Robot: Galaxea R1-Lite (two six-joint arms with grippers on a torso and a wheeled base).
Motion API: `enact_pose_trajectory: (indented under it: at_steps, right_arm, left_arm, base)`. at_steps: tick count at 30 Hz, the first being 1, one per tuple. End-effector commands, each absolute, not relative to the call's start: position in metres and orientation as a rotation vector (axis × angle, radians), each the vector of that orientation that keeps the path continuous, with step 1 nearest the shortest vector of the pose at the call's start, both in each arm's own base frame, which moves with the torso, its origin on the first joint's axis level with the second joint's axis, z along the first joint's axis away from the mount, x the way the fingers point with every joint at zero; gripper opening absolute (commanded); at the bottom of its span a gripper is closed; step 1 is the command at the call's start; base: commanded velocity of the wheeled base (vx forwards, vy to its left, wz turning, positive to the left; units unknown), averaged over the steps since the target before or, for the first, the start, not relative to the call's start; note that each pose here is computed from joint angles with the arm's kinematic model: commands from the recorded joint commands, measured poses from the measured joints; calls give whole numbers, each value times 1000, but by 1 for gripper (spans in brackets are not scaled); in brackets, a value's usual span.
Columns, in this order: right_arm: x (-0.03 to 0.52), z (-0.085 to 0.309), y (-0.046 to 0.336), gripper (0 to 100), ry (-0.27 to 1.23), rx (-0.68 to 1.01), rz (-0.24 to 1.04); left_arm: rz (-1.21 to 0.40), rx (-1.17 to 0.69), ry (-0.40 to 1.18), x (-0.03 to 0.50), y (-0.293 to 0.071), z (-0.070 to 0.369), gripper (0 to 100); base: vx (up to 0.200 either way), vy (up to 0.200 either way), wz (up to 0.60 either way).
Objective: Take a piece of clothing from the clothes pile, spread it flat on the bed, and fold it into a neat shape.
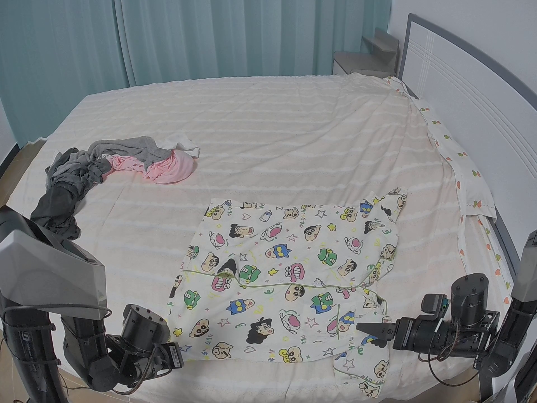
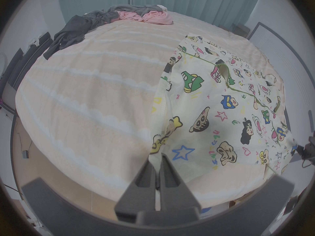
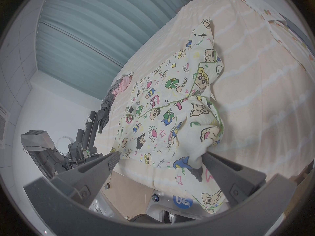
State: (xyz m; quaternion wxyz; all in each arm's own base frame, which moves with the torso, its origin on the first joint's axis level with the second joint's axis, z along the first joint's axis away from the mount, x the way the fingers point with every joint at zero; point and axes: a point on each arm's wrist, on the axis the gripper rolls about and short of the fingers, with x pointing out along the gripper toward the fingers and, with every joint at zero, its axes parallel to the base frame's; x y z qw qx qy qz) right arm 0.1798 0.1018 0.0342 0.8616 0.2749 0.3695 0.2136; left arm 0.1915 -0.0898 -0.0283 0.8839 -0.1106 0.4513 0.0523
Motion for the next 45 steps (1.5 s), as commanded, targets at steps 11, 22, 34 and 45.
enact_pose_trajectory:
  at_steps: [11,22,34,45]
  right_arm:
    - [195,39,76,100,638,543,380]
    - [249,12,54,100,572,549,249]
    - [258,5,55,100,572,552,248]
    - [243,-5,69,100,648,529,292]
  left_arm:
    - [117,-239,966,171,-78,-27,0]
    - [117,-262,944,174,-77,-26,100]
    - [45,-335,594,207,-70,21,100]
    - [69,-298,396,352,-85,53,100]
  base:
    - [0,0,0]
    - [0,0,0]
    - [0,0,0]
    - [0,0,0]
